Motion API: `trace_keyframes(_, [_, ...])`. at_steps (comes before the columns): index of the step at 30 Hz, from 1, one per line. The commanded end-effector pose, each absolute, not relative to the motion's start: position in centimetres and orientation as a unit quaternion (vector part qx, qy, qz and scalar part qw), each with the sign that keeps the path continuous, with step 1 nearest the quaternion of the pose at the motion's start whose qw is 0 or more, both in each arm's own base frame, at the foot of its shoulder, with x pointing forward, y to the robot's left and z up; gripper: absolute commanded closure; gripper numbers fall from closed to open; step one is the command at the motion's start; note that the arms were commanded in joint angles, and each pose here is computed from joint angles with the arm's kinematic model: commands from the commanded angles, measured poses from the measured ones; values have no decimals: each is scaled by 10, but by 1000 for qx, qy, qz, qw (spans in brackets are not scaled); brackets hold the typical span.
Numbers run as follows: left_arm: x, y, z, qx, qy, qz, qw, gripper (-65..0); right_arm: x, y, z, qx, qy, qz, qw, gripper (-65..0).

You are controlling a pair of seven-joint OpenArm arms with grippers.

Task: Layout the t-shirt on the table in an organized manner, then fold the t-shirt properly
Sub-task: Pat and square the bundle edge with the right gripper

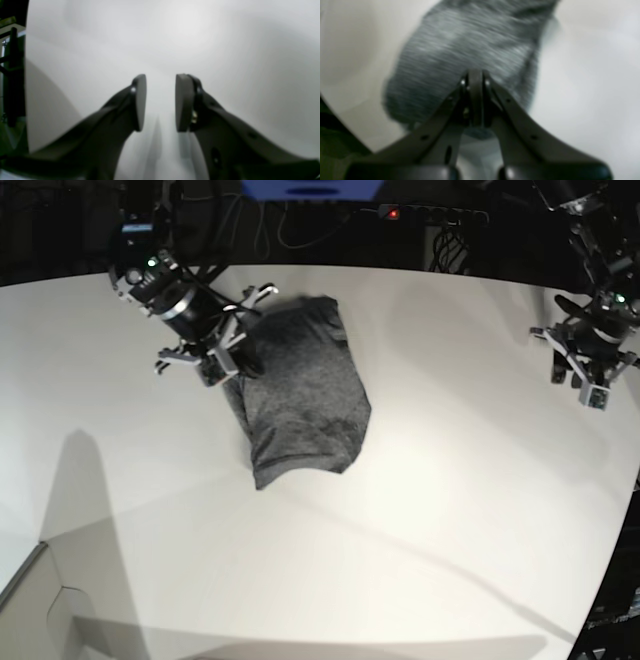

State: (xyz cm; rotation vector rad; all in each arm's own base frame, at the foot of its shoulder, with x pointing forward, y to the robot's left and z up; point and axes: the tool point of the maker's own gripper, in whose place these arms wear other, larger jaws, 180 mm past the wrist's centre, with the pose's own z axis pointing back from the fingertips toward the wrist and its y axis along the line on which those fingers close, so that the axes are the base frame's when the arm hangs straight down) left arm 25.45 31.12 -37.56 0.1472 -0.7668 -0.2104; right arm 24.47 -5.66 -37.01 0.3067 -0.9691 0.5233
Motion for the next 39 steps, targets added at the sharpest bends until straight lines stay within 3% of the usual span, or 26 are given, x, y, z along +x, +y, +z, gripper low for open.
trace_keyframes(1, [260,316,-364,81,-389,-106,911,-189,247,-52,-363,156,-474,241,832,0])
trace_keyframes(9, [257,315,-367,78,-386,-105,913,-189,232,-51,-387,169,-443,233,849,0])
trace_keyframes(17, [258,315,-366,78,-387,-105,913,-189,243,-79,-347,121,-493,217,834,0])
trace_keyframes(24, [257,314,-367,77,-386,-105,913,-188,257,-109,-380,109,-466,169,861,0])
trace_keyframes(39, [256,315,-369,76,-384,-104,914,-188,224,-59,-399,168,-429,196,865,0])
